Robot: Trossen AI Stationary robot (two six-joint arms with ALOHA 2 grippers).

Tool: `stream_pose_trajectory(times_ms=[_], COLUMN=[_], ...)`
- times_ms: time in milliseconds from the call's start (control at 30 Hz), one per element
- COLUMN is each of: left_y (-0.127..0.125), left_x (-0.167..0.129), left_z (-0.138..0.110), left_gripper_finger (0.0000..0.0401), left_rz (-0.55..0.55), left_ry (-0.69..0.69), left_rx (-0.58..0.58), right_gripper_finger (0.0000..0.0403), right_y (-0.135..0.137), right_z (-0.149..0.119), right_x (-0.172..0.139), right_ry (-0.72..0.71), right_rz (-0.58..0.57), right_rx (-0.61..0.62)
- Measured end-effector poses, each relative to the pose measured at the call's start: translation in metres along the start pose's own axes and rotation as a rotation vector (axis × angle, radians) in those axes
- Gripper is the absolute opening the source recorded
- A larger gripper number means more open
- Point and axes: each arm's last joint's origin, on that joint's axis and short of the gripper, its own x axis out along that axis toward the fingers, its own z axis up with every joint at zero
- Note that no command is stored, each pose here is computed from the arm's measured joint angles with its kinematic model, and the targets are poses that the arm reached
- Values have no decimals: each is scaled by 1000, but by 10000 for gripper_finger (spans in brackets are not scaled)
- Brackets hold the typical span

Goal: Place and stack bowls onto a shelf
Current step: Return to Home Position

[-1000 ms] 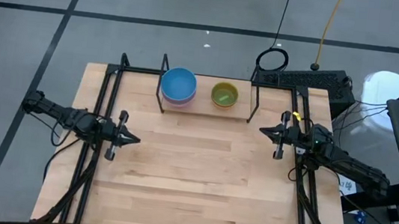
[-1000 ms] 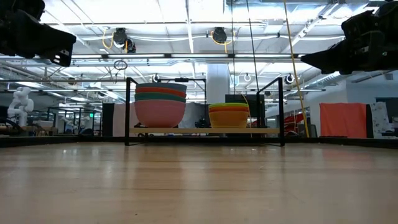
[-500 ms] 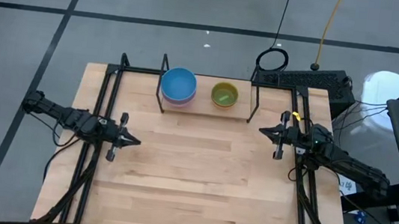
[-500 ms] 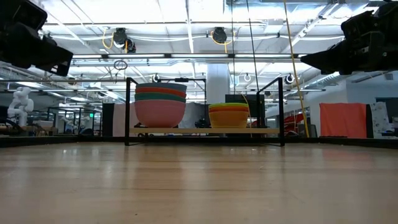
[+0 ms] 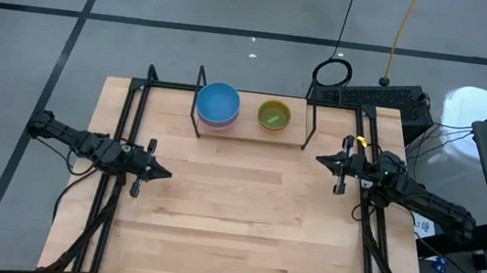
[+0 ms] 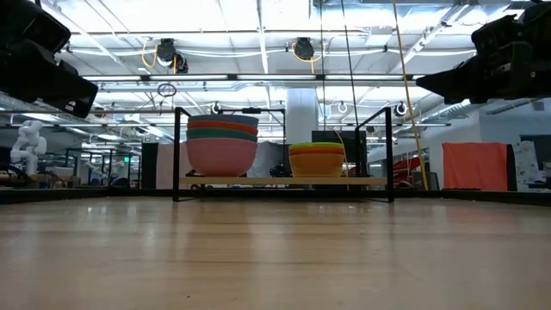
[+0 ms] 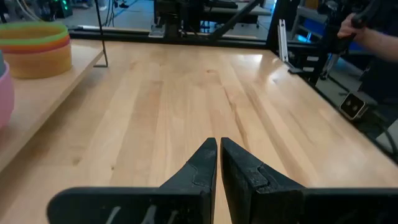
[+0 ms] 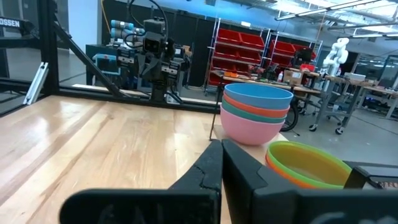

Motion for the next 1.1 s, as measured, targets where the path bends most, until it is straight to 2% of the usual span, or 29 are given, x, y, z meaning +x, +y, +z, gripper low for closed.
stream_pose_trajectory(times_ms=[167,300,433,500,700,1100], left_y=[0,0,0,0,0,0], left_x=[0,0,0,0,0,0], left_z=[0,0,0,0,0,0], left_gripper_finger=[26,26,26,26,26,26], left_rz=[0,0,1,1,1,1], left_ry=[0,0,0,-1,-1,-1], left_rx=[-61,-55,-56,-56,-57,-58], right_gripper_finger=[0,0,0,0,0,0], right_y=[0,0,-4,-6,-5,-5], right_z=[0,0,-1,-1,-1,-1], right_x=[0,0,0,-1,-1,-1], right_ry=[0,0,31,45,39,36], right_rz=[-1,-14,-140,-188,-185,-186], right_rx=[13,-16,-133,-148,-96,-93])
